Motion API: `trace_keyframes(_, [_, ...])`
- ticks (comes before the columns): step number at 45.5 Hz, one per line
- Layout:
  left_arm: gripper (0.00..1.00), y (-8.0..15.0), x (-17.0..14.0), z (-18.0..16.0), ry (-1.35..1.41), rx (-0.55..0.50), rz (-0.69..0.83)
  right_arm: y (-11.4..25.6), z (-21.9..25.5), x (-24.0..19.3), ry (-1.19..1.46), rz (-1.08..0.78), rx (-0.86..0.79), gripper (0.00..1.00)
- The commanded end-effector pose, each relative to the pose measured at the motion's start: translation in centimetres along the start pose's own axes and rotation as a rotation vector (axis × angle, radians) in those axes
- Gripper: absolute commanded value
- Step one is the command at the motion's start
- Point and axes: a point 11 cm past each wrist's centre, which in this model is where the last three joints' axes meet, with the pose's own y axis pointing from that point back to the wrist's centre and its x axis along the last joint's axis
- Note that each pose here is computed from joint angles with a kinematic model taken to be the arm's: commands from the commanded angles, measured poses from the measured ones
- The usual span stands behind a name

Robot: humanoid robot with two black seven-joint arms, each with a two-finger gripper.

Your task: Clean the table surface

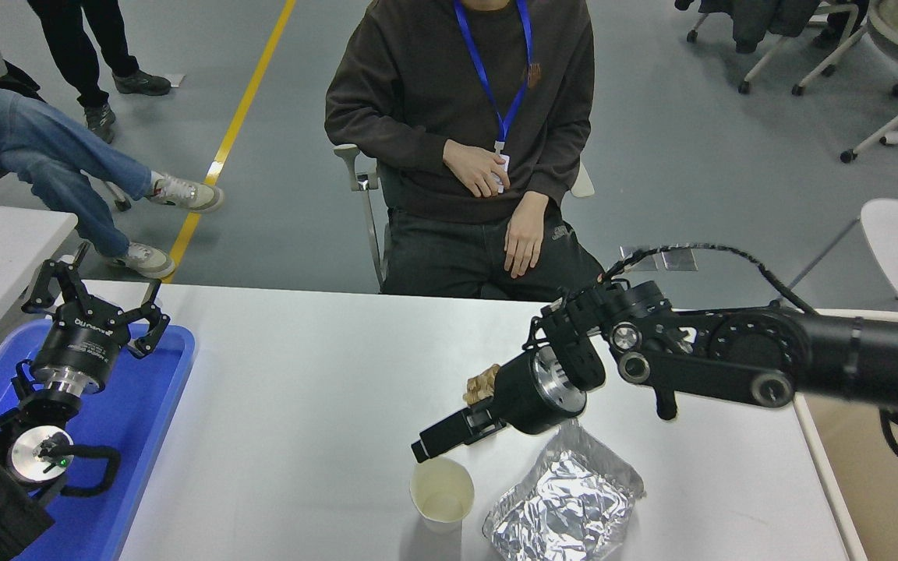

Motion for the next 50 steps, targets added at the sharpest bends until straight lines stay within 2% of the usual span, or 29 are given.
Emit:
trace_keyframes(1, [1.0,0.0,0.0,0.0,0.001,0.0,-0.001,-2.6,0.2,-0.1,-0.005,-0.006,-0.024,1.0])
trace_keyframes(25, [1.0,0.0,0.0,0.0,0.0,0.0,0.0,-4.4,3.5,-3.4,0.133,-0.022,-0.135,1.0])
trace_keyframes(41, [1.0,0.0,0.0,0.0,0.0,0.0,0.0,-5.0,3.9,-4.7,0.14,-0.035,-0.135,0.97])
trace_keyframes(48, [1.0,0.0,0.0,0.0,0.001,0.0,-0.001,-4.9,4.0,-4.6,0.137,-0.031,-0.136,0.89])
trace_keyframes(50, [1.0,0.0,0.0,0.0,0.001,0.0,-0.001,-4.9,4.0,-4.6,0.137,-0.031,-0.136,0.81])
